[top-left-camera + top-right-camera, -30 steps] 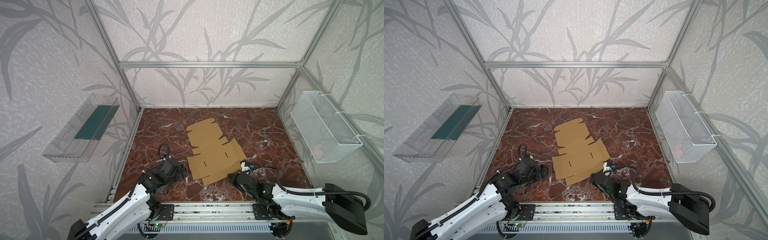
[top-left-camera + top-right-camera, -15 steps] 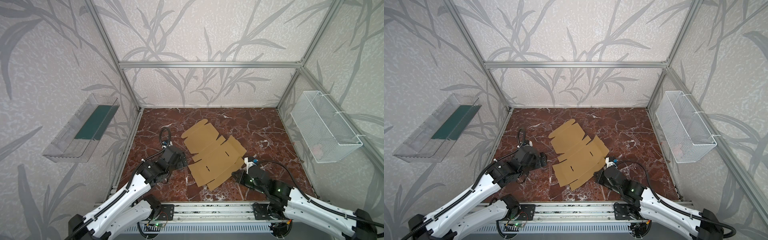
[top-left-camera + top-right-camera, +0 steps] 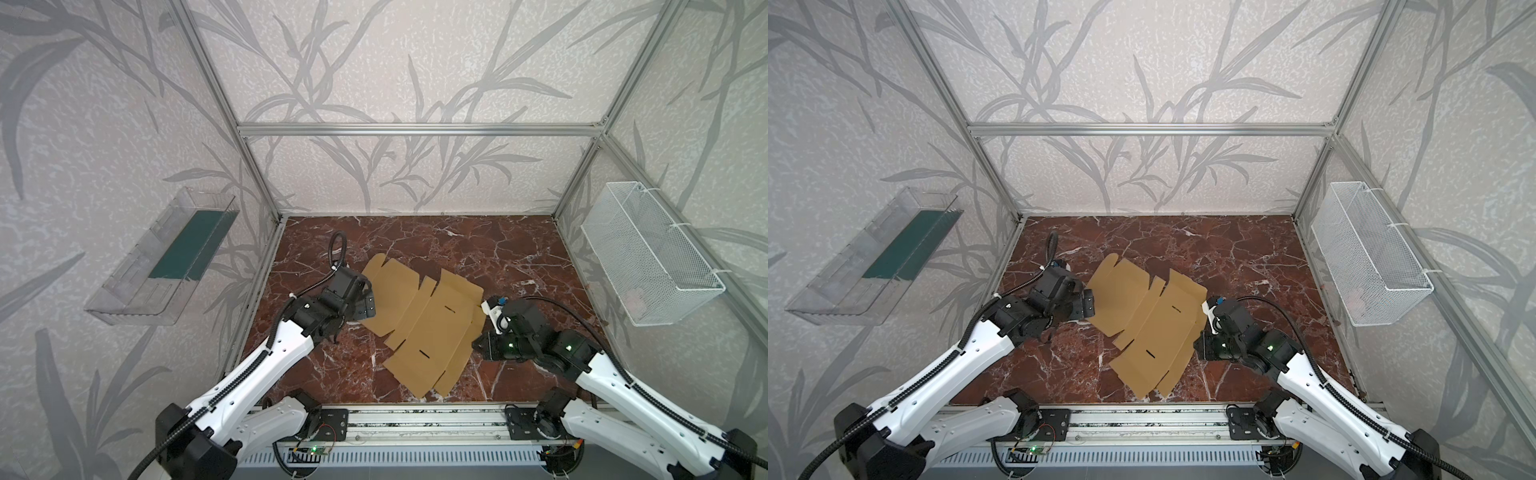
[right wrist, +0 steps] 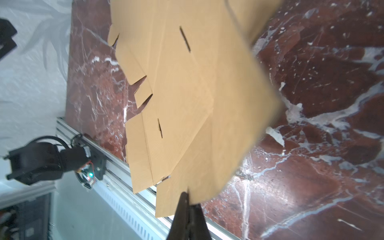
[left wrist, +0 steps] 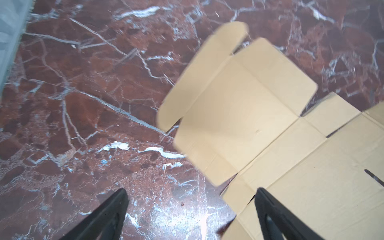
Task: Assemble paper box
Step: First fold the bottom flaps of a flat cardboard box at the center of the table.
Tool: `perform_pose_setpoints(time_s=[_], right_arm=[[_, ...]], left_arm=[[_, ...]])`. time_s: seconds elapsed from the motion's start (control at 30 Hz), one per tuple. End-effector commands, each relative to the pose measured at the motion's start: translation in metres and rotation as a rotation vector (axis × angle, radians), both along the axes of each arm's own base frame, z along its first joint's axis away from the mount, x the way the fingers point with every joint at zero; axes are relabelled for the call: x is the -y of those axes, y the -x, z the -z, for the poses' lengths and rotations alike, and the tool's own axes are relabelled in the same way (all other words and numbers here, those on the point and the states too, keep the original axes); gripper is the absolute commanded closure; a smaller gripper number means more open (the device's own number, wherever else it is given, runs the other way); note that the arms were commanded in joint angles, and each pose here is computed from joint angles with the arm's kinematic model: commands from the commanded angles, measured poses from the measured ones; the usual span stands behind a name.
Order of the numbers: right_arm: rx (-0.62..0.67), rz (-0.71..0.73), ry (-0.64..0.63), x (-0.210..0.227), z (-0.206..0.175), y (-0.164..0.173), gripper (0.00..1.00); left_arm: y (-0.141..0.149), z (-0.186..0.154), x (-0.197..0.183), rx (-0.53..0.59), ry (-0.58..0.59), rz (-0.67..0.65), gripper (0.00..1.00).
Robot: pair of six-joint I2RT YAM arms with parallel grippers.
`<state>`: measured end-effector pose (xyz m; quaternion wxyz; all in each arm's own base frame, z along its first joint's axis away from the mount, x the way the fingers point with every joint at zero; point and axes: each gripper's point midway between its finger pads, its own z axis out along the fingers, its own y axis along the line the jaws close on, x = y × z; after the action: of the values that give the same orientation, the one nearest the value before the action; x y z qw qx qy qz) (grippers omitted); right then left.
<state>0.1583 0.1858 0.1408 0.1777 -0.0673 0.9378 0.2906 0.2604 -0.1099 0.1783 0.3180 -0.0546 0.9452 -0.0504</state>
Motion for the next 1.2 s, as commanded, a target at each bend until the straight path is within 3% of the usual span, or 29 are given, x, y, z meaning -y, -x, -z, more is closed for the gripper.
perform_pose_setpoints(time_s=[0.0,0.13,0.27,0.47,0.57,0.9,1.17], right_arm=[[0.054,-0.111,0.089,0.006,-0.008,0.000,1.00],[0.115,-0.132,0.208,0.016,-0.017,-0.014,1.00],[0.170,-0.142,0.290,0.021,-0.029,-0.030,1.00],[0.219,-0.170,0.306,0.013,-0.046,-0.045,1.00],[0.236,-0.190,0.289,0.007,-0.054,-0.048,1.00],[0.256,-0.255,0.229,-0.006,-0.063,-0.044,1.00],[0.257,-0.290,0.198,-0.013,-0.063,-0.040,1.00]], left_arm=[[-0.004,-0.010,0.018,0.014,0.047,0.096,0.04],[-0.014,-0.026,0.033,0.074,0.066,0.184,0.01],[-0.029,-0.054,0.045,0.230,0.088,0.252,0.01],[-0.044,-0.103,0.063,0.527,0.087,0.399,0.02],[-0.046,-0.115,0.076,0.600,0.033,0.521,0.02],[-0.025,-0.095,0.122,0.670,-0.204,1.038,0.07],[-0.030,-0.062,0.127,0.602,-0.376,1.193,0.12]])
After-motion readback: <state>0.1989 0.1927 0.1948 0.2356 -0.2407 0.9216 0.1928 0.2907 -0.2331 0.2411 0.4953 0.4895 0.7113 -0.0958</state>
